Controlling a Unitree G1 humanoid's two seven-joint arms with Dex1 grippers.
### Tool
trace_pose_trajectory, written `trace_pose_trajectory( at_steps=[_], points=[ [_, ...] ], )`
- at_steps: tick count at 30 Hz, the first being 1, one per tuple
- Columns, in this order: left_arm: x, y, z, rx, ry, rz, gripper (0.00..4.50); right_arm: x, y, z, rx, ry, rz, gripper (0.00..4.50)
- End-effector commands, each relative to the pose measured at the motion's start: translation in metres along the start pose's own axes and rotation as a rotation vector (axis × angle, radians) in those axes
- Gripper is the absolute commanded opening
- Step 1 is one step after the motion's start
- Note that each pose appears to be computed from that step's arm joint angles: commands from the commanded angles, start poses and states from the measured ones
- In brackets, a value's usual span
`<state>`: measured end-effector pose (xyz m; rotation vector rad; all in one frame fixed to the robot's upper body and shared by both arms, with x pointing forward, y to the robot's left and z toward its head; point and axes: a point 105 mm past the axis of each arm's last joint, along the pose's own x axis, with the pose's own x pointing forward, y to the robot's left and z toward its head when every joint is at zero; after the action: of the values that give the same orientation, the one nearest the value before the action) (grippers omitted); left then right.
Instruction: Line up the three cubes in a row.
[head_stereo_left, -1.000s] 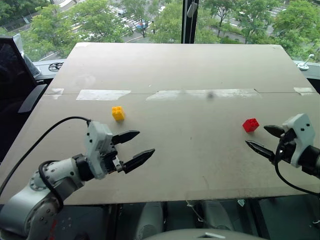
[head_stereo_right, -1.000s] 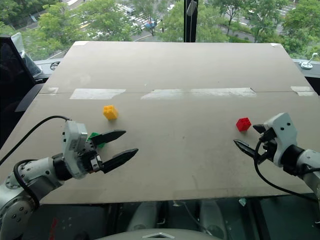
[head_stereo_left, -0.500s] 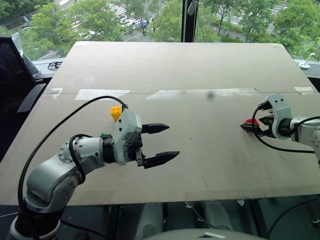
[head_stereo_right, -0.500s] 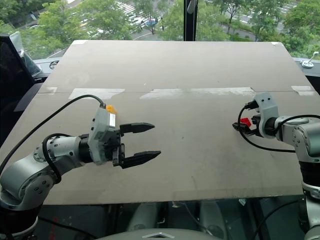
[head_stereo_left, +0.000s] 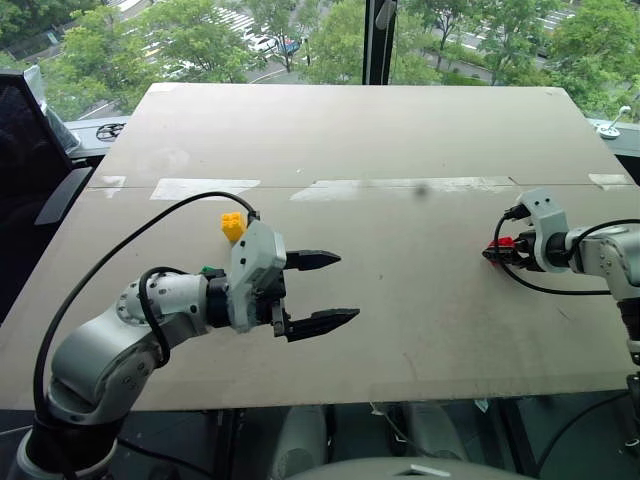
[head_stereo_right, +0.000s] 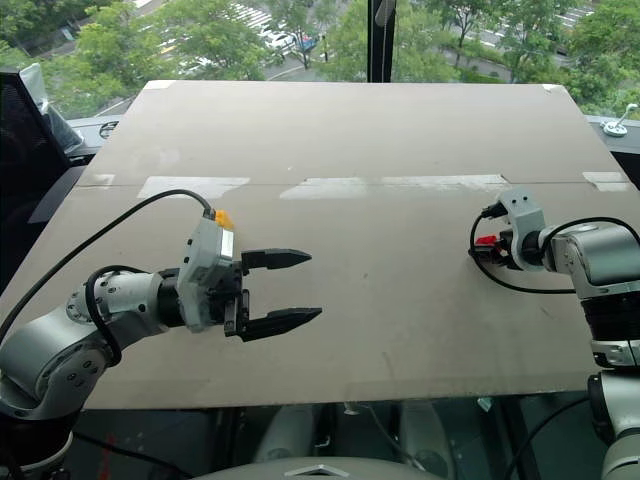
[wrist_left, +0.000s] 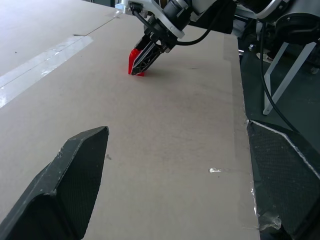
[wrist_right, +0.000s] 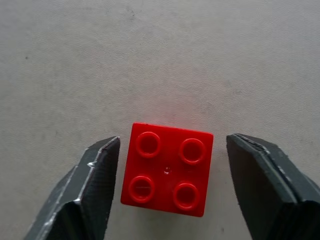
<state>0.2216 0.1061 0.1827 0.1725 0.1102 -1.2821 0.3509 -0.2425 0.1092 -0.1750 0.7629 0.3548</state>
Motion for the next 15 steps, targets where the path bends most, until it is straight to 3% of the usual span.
trace_pose_trajectory(
  at_steps=[1, 3, 6, 9, 15],
  points=[
    [-0.001, -0.004, 0.007, 0.039, -0.015, -0.004, 4.5, -0.004, -0.003, 0.012, -0.058, -0.031, -0.007, 1.35],
    [-0.003, -0.003, 0.004, 0.032, -0.014, 0.012, 4.5, -0.006, 0.001, 0.014, -0.111, -0.039, 0.016, 1.37],
    [-0.008, -0.004, -0.001, 0.026, -0.01, 0.041, 4.5, -0.016, 0.028, 0.035, -0.269, -0.157, 0.161, 1.37],
    [-0.017, -0.006, -0.01, -0.01, -0.006, 0.085, 4.5, -0.026, 0.072, 0.047, -0.603, -0.232, 0.367, 1.37],
    [-0.024, -0.01, -0.021, -0.028, 0.012, 0.125, 4.5, 0.0, 0.119, 0.063, -0.994, -0.216, 0.588, 1.37]
  ],
)
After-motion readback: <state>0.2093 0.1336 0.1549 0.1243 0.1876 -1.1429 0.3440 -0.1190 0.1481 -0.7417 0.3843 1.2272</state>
